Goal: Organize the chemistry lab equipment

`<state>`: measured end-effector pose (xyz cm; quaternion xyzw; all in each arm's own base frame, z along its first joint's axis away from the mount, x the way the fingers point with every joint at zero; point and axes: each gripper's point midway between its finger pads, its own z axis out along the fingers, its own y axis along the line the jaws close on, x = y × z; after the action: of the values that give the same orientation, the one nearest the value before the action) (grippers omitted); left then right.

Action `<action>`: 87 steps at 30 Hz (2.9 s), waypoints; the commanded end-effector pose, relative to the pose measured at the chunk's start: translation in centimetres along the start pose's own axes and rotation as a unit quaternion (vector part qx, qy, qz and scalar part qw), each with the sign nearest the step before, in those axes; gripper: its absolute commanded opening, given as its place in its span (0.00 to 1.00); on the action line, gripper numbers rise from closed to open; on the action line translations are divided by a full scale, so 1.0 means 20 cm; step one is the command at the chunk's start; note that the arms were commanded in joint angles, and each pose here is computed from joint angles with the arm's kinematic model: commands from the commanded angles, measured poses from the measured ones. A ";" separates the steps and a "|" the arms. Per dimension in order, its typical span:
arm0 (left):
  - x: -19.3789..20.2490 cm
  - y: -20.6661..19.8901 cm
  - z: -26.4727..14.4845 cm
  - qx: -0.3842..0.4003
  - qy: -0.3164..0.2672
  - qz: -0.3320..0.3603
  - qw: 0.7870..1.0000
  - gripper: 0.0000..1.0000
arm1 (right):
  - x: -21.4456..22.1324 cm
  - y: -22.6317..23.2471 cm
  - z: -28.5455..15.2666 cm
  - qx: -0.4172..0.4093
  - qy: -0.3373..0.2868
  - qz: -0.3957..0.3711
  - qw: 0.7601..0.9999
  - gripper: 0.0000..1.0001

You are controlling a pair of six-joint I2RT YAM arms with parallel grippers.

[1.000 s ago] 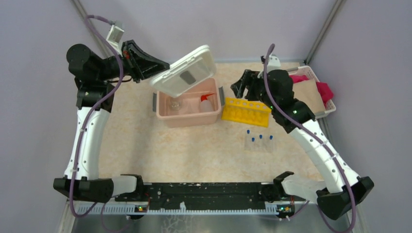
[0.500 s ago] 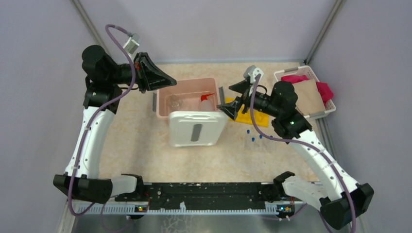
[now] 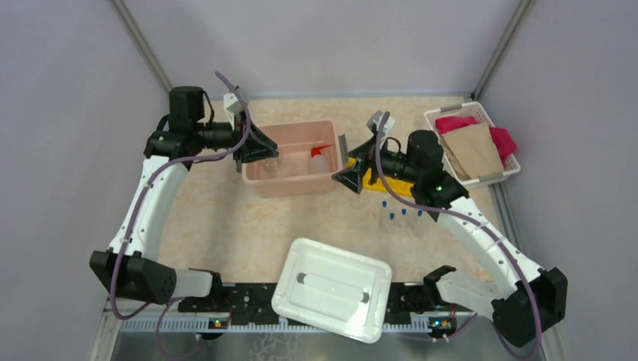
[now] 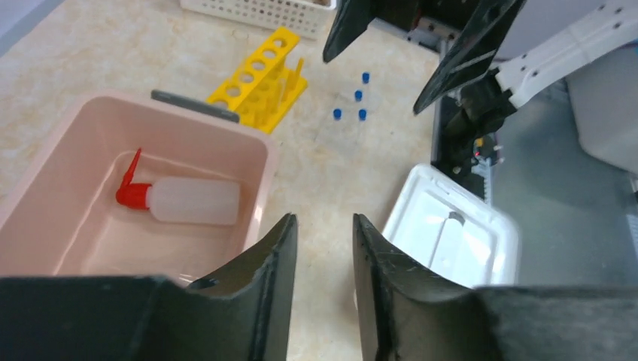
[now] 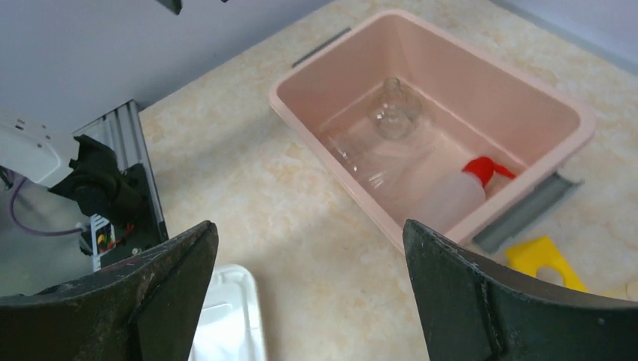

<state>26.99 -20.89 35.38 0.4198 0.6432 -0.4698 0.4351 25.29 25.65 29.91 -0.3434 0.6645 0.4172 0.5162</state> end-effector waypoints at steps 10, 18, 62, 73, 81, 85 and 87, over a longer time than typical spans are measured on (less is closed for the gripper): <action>0.54 -0.01 -0.05 -0.014 0.144 0.062 0.988 0.57 | 0.47 0.37 -0.06 0.057 0.124 0.060 0.989 0.80; 0.39 0.13 -0.09 -0.097 0.099 0.031 0.990 0.58 | 1.06 0.40 0.09 0.005 0.288 0.013 0.957 0.63; 0.29 0.00 -0.23 -0.082 0.142 0.291 0.942 0.71 | 0.70 0.31 0.22 0.024 0.173 0.089 0.981 0.00; 0.25 -0.07 -0.29 -0.092 0.183 0.507 0.837 0.75 | 0.17 0.02 0.22 0.099 0.080 0.102 0.987 0.00; 0.40 -0.08 -0.33 -0.087 0.213 0.598 0.768 0.78 | -0.02 -0.35 0.29 0.159 0.059 0.182 0.969 0.00; 0.52 -0.07 -0.34 -0.061 0.240 0.647 0.721 0.78 | -0.05 -0.41 0.35 0.153 0.073 0.184 0.968 0.00; 0.59 -0.04 -0.33 -0.052 0.250 0.684 0.684 0.79 | -0.04 -0.44 0.38 0.152 0.083 0.190 0.966 0.00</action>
<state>21.59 -13.11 26.94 0.7778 0.3833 0.0441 0.4962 35.92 27.30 24.96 -0.1511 0.8308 0.3347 0.4182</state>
